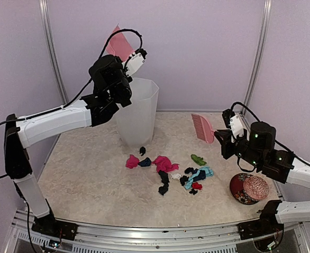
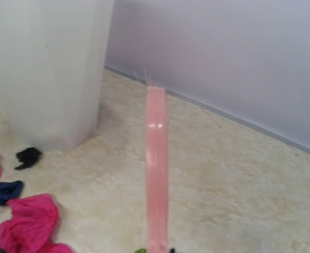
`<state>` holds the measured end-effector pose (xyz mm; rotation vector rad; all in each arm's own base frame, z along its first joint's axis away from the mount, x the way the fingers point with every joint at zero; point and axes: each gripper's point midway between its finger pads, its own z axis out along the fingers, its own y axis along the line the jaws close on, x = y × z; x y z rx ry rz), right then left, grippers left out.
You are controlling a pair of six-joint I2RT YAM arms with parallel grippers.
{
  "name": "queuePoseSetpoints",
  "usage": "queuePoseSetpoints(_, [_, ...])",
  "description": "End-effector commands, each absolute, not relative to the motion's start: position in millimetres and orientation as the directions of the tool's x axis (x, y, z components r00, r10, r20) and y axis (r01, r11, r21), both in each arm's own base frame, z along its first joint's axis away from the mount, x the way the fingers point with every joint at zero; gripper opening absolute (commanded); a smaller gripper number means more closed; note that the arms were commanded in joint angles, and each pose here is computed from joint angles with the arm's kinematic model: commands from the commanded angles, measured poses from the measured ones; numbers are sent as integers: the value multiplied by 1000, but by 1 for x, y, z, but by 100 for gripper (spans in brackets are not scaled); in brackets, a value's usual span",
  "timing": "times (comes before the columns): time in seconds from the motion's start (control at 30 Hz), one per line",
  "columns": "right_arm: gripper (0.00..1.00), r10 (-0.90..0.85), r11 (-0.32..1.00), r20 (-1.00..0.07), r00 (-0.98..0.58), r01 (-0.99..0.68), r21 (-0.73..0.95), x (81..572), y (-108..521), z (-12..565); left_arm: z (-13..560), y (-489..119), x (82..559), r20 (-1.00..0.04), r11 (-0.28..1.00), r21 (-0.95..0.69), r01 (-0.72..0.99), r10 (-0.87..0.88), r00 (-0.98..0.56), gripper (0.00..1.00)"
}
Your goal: Sweep away the paper scraps from the table
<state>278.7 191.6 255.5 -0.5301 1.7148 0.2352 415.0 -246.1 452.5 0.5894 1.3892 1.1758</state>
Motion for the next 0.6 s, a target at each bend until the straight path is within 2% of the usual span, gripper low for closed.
queuePoseSetpoints(0.0, [0, -158, 842, -983, -92, -532, -86, 271, 200, 273, 484, -239, 390, -708, 685, 700, -204, 704, -65, 0])
queuePoseSetpoints(0.13, [0, -106, 753, -993, -57, -656, -43, 255, 222, 285, 491, -243, 360, -815, 814, 578, -62, 579, -2, 0])
queuePoseSetpoints(0.27, [0, -95, 616, -995, -21, -787, -42, 235, 248, 291, 486, -239, 334, -916, 910, 397, 115, 401, -6, 0])
queuePoseSetpoints(0.43, [0, -122, 475, -990, 71, -871, -121, 219, 276, 292, 466, -232, 296, -977, 932, 175, 316, 205, -64, 0])
queuePoseSetpoints(0.57, [0, -187, 409, -963, 193, -876, -255, 215, 299, 290, 442, -220, 271, -985, 918, 56, 394, 114, -126, 0])
